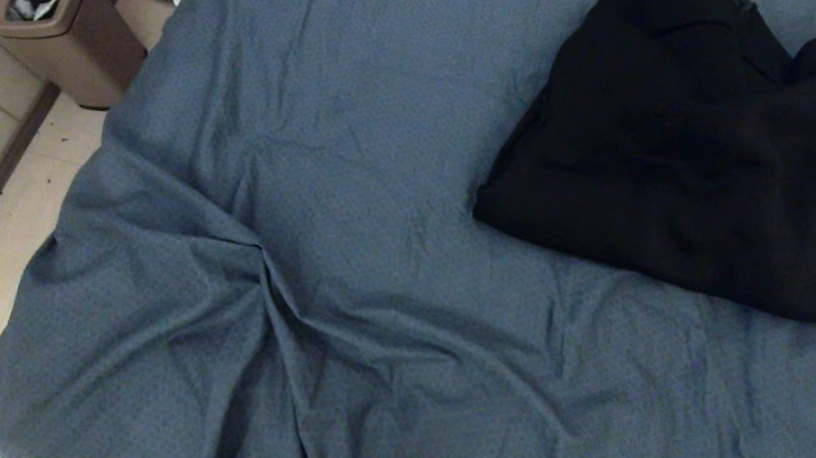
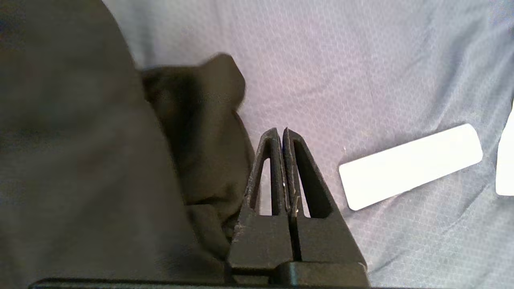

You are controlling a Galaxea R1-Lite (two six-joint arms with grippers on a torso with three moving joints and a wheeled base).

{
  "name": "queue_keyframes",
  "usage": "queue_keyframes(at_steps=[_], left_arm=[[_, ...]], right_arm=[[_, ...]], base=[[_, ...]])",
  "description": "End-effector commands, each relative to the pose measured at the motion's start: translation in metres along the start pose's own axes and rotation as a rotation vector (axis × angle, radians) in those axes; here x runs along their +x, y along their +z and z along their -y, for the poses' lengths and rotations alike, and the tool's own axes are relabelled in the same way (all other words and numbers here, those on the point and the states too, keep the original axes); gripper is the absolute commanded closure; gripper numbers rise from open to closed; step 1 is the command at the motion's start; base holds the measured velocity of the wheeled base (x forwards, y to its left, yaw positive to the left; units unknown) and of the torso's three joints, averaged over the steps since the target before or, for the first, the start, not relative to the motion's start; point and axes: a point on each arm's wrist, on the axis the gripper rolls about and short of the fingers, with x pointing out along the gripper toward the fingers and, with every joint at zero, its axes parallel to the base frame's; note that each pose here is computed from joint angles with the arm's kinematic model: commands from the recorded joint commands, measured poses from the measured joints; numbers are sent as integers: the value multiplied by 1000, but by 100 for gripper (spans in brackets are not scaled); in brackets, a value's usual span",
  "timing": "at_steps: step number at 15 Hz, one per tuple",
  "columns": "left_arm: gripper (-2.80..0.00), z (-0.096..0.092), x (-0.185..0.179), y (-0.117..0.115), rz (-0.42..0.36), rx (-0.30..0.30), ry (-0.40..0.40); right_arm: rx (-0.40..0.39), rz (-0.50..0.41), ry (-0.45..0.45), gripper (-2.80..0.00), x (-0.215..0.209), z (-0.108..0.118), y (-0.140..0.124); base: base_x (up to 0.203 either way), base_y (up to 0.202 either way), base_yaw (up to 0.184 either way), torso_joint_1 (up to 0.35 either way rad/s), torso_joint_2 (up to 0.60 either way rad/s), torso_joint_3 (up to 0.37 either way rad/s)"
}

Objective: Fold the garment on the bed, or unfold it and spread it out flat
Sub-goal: Unfold the black sweatshirt

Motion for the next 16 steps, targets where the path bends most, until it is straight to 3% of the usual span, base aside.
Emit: queue_keyframes(at_steps=[1,3,5,7,9,13,14,16], left_arm=[[0,0,0,1,0,-1,8],[0,0,-6,26,55,-11,16],[0,1,-10,81,75,-63,15],[0,3,2,143,34,-97,-26],[0,6,34,188,-75,-122,-107],[0,17,138,228,-357,-213,-286],[0,28,165,232,-412,-230,-340],[0,71,208,235,-505,-219,-461]], right_arm=[[2,60,26,0,-23,-10,19],[5,69,62,0,-47,-25,36],[12,41,78,0,-57,-32,51],[39,-64,108,0,-60,-40,56],[65,-164,182,0,-56,-56,47],[83,-253,232,0,-24,-68,32],[90,-263,235,0,-13,-69,30],[106,-276,248,0,4,-74,26]], base=[[0,0,0,0,0,0],[0,0,0,0,0,0],[0,0,0,0,0,0],[0,0,0,0,0,0],[0,0,0,0,0,0],[0,0,0,0,0,0],[0,0,0,0,0,0],[0,0,0,0,0,0]])
